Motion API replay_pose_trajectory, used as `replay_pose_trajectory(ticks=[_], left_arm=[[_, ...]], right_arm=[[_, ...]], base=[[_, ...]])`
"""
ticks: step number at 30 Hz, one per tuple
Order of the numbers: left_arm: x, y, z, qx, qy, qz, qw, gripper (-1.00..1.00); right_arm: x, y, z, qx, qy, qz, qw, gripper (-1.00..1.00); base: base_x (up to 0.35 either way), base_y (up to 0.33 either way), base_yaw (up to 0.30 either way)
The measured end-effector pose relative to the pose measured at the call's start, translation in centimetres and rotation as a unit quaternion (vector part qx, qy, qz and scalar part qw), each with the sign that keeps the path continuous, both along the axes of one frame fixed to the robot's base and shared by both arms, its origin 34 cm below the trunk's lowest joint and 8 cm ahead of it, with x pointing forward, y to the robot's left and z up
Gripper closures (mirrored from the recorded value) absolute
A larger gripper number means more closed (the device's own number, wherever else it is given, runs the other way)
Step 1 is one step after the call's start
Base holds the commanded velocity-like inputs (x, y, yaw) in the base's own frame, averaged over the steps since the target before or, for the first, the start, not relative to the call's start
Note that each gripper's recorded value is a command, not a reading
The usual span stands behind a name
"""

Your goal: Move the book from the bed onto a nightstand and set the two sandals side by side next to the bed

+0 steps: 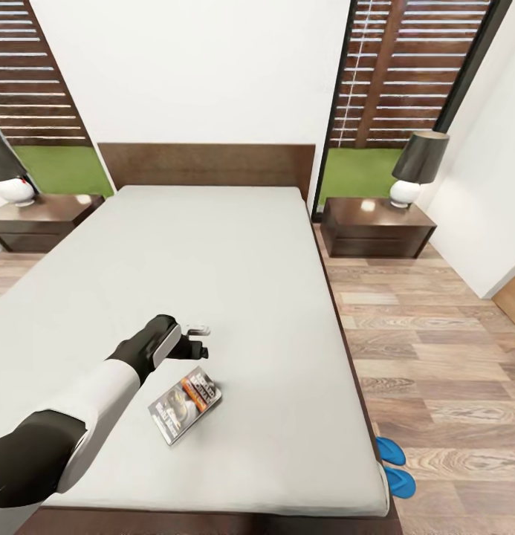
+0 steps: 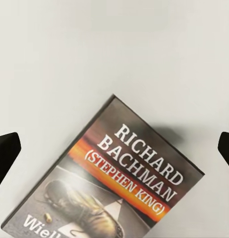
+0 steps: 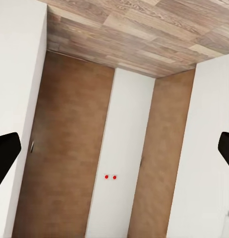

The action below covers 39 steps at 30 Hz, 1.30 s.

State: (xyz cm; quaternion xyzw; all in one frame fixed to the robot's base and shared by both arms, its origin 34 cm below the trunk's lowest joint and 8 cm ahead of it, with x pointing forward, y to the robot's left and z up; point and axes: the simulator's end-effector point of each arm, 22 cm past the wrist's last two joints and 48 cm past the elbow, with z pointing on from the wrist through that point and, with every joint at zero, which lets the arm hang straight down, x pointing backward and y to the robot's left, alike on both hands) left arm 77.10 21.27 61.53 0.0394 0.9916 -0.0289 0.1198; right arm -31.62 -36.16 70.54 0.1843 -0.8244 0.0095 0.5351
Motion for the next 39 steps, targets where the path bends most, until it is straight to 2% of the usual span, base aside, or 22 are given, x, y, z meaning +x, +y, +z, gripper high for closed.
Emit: replay_pose_trajectory(ticks=[39], left_arm=[[1.5,-0.4,-1.2,-0.007,0.002,-0.001,1.0,-1.0]], right_arm=[[-0.6,0.1,3.4,0.001,0.032,0.0,0.9995,-1.0]], base=[[0.0,0.0,0.0]])
